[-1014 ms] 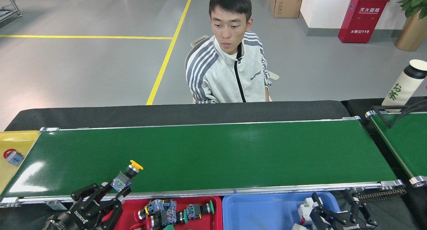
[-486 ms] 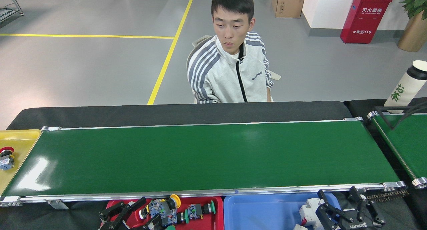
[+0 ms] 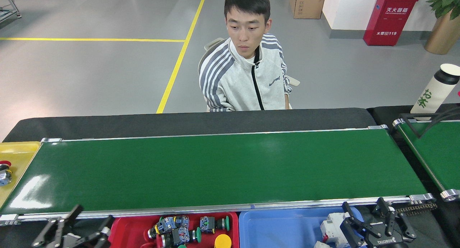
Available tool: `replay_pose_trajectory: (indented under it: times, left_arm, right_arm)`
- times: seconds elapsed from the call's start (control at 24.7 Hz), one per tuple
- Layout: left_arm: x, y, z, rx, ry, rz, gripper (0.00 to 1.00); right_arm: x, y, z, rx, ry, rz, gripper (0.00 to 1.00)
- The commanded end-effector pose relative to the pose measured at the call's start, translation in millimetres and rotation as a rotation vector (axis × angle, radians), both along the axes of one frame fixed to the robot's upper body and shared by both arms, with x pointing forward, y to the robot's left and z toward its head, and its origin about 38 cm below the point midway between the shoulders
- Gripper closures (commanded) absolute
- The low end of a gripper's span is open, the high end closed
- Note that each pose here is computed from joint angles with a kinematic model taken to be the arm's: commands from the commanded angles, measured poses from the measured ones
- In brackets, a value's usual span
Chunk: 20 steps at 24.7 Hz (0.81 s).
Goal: Pick switch part from conveyor to tray
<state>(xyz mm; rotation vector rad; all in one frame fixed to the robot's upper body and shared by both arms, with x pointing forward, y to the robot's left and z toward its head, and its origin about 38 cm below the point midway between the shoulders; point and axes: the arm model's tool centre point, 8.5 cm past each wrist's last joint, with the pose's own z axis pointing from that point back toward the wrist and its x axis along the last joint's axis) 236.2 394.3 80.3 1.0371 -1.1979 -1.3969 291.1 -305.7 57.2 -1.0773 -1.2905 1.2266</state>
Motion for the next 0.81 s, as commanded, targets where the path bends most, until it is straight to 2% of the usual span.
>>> replay_pose_trajectory:
  times: [0.0, 0.08, 0.16, 0.28, 0.65, 0.77]
  left_arm:
    - [-7.3, 9.7, -4.7, 0.007, 0.071, 0.074, 0.00]
    - [-9.3, 16.3, -11.2, -0.009, 0.110, 0.177, 0.01]
    - [-13.5, 16.8, -17.2, -0.018, 0.133, 0.217, 0.01]
    - [-9.1, 18.5, -18.5, -0.044, 0.123, 0.303, 0.02]
    - [0.5, 12.2, -12.6, -0.056, 0.069, 0.281, 0.01]
    - [0.2, 11.8, -12.0, -0.059, 0.057, 0.280, 0.01]
  right_arm:
    - [8.3, -1.4, 15.1, -0.009, -0.050, 0.006, 0.00]
    - [10.0, 0.3, 17.3, -0.007, -0.054, 0.008, 0.00]
    - [9.6, -0.3, 18.7, -0.011, -0.057, 0.009, 0.00]
    - [8.6, 0.4, 17.5, -0.008, -0.054, 0.008, 0.00]
    - [6.4, 3.0, 19.5, -0.003, -0.060, 0.007, 0.00]
    - [4.5, 7.5, 16.3, 0.015, -0.051, -0.012, 0.00]
